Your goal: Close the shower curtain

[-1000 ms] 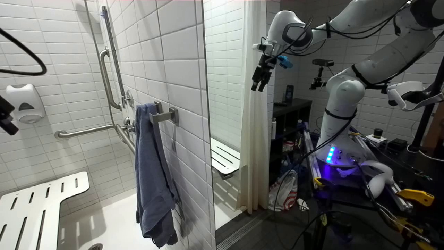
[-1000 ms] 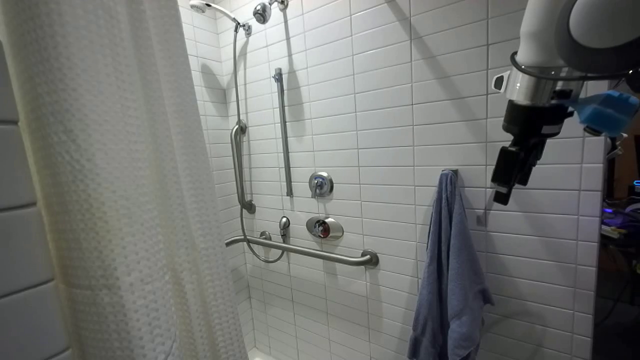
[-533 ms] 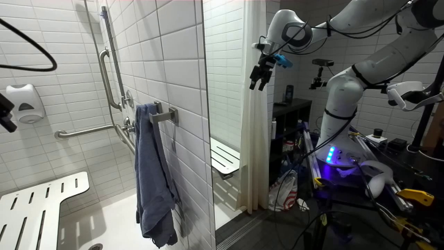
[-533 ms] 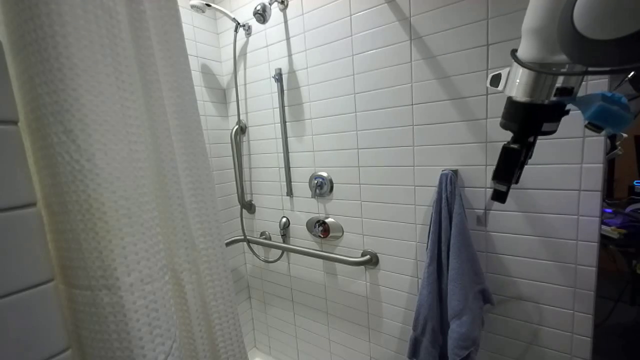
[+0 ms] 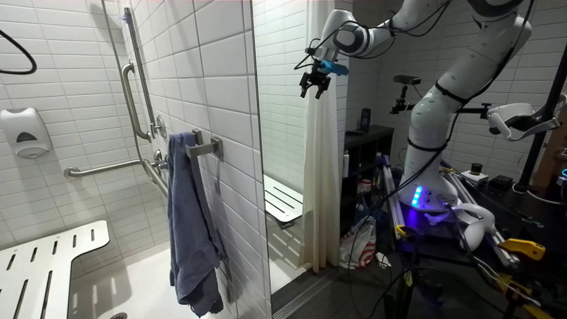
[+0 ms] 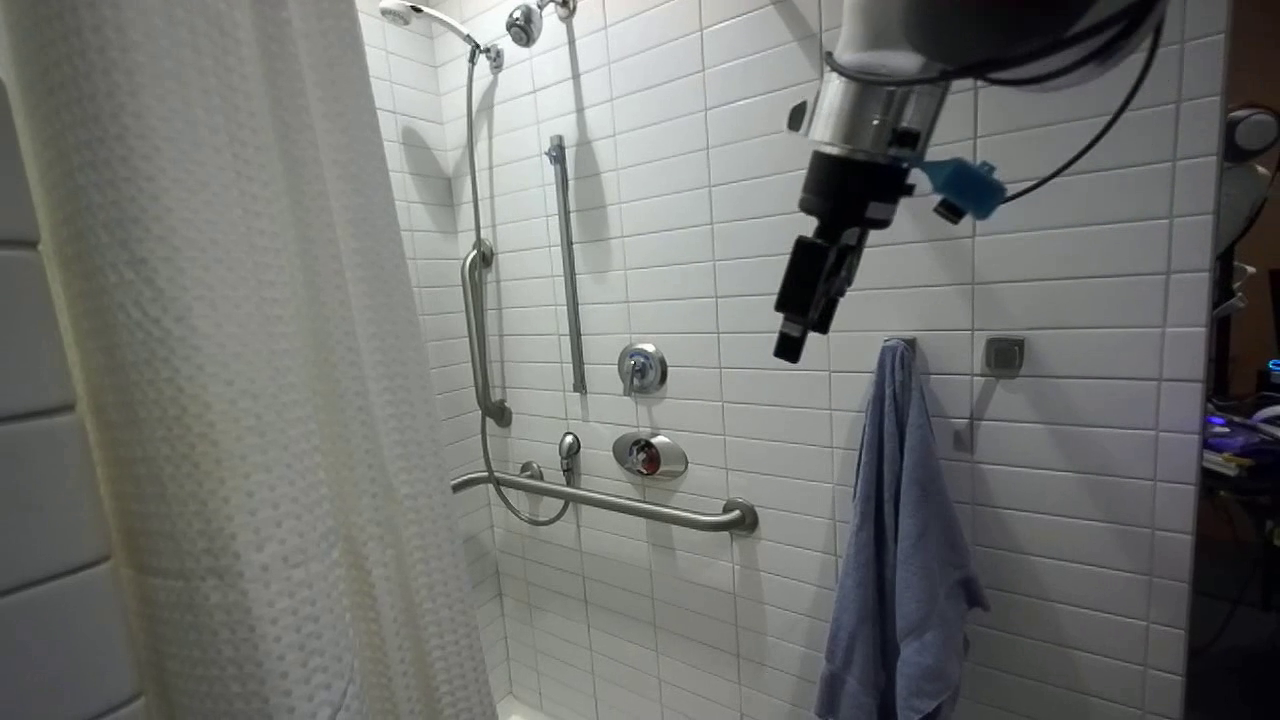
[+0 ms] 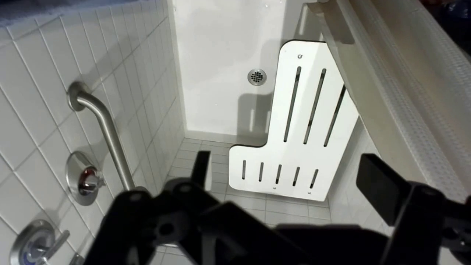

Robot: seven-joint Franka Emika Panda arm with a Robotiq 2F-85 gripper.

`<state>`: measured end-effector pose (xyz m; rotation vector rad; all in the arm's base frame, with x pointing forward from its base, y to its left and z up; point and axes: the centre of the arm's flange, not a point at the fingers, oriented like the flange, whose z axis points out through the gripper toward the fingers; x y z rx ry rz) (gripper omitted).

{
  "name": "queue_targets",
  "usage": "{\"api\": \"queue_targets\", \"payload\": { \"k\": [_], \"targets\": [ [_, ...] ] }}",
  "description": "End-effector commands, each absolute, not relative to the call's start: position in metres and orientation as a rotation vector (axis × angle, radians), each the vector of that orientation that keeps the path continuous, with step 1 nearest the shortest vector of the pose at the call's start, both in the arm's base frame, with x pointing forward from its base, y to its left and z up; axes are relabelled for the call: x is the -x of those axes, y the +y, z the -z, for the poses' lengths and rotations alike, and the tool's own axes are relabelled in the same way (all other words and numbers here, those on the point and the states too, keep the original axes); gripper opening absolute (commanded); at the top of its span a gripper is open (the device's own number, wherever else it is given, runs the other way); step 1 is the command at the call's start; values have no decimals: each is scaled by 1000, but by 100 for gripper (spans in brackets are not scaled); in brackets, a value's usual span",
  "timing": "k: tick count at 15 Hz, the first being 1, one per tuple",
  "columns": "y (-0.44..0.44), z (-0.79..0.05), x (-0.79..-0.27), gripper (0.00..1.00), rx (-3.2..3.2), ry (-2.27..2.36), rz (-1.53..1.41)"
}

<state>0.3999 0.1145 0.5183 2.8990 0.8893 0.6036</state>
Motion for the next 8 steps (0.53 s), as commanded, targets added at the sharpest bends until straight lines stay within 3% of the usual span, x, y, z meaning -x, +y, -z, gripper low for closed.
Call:
{"api": "queue_targets", "payload": {
  "k": [1,8],
  "targets": [
    [163,-541,-478,100,-2897,998,-594],
    [224,-570,-590,100,-2997,1284,-650]
  ]
}}
